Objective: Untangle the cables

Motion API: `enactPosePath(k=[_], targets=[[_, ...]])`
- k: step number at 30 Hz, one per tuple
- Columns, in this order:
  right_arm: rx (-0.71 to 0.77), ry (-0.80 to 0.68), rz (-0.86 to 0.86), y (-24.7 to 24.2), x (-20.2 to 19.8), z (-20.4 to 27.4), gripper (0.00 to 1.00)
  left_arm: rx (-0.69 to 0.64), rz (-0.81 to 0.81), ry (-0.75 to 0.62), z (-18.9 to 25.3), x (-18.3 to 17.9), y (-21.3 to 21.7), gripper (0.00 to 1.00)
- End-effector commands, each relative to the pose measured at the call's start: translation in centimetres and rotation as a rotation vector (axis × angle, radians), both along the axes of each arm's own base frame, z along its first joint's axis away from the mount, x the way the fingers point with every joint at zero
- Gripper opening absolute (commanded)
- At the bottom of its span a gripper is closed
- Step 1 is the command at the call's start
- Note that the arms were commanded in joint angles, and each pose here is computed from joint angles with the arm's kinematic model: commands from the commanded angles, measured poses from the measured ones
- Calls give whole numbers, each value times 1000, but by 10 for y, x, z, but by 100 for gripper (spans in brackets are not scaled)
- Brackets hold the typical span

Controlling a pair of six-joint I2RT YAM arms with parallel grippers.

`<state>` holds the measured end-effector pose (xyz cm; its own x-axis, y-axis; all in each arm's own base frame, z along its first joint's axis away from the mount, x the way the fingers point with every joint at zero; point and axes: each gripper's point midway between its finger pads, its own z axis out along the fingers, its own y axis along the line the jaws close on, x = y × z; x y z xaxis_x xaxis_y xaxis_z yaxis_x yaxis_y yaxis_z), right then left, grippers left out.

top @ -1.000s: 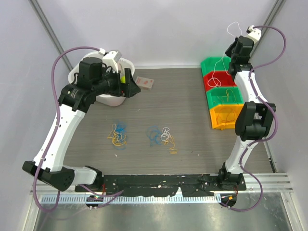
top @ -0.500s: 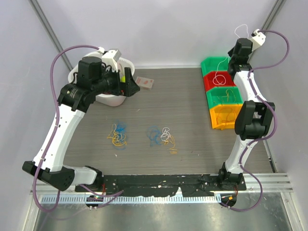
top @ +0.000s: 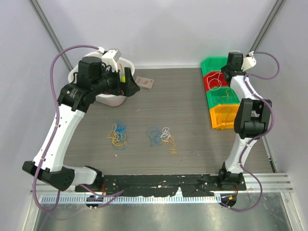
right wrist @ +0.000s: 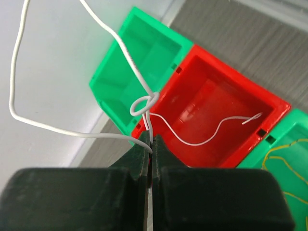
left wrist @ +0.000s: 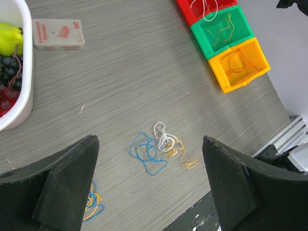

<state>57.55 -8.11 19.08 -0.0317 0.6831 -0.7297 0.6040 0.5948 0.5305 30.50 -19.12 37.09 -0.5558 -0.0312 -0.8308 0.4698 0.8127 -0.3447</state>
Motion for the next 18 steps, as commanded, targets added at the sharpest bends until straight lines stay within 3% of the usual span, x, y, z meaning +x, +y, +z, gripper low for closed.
enactPosePath(k=[1, 9, 14, 18], targets=[[165, 93, -56, 13, -7, -30, 1, -19, -11, -54, 15, -6, 0, 92], [304, 272, -137, 8, -11, -69, 1, 9, 6, -77, 16, -11, 9, 93], [399, 261, -187, -2, 0, -75, 1, -13, -11, -69, 16, -14, 4, 93], [373, 208, -235, -25, 12, -65, 1, -3, -7, -83, 20, -16, 6, 93]])
